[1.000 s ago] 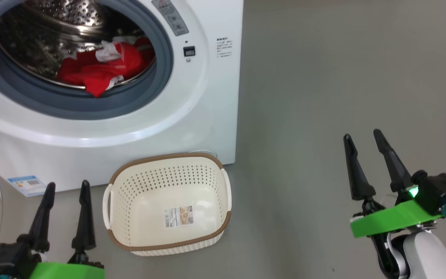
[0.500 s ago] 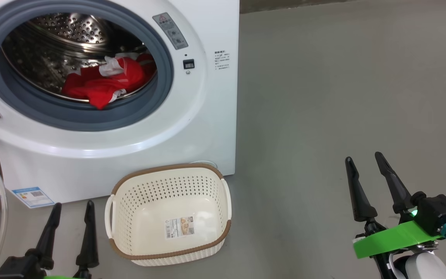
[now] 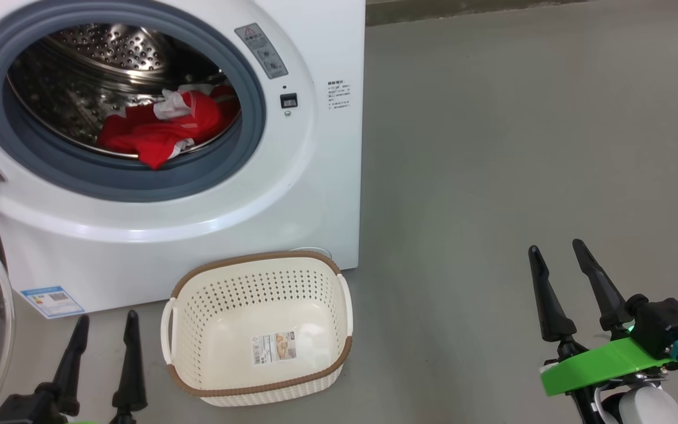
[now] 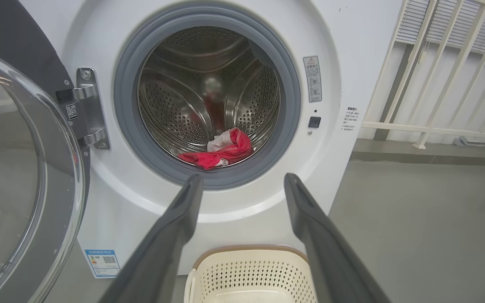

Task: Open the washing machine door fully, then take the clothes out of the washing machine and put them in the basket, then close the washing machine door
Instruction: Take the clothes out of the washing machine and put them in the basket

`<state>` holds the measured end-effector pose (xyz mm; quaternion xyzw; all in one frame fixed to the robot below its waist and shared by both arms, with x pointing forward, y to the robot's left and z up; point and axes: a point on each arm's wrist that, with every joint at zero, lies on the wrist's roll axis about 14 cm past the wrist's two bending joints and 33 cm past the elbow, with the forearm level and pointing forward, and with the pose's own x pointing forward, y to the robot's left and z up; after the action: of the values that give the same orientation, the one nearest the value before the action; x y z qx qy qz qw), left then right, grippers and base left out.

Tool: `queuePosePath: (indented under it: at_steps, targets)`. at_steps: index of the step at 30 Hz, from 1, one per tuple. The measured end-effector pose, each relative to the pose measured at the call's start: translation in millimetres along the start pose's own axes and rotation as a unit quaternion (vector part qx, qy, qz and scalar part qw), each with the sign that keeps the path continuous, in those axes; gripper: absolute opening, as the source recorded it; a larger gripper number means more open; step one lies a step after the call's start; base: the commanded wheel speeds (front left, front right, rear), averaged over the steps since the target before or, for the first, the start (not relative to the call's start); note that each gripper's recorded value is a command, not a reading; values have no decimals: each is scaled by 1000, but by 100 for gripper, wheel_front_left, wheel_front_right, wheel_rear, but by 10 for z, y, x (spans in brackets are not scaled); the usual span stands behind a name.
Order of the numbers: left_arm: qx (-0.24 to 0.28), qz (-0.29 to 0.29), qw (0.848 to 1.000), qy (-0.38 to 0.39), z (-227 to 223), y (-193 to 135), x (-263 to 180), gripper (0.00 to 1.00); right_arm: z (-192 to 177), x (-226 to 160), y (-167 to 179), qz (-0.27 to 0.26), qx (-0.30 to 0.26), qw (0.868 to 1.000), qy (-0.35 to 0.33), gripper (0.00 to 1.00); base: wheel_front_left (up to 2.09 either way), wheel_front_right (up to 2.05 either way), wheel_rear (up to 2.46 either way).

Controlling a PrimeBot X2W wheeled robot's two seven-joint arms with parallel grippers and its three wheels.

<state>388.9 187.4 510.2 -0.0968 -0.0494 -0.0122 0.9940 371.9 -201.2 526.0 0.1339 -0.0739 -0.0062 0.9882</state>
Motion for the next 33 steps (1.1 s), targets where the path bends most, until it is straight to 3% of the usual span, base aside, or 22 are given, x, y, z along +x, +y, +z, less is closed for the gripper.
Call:
queuePosePath:
  at_steps: [10, 17, 33]
  targets:
    - [-15, -1, 1000, 0, -9, -21, 8, 100, -80, 28, -103, -7, 1, 1000, 15, 100, 0, 0, 0]
    - [7, 15, 1000, 4, -28, 105, -9, 100, -96, 89, -93, -4, 3, 1000, 18, 100, 11, -34, 23]
    - [2, 33, 999, 7, -52, 201, -28, 100, -123, 91, -101, 0, 0, 1000, 24, 100, 140, -161, 21]
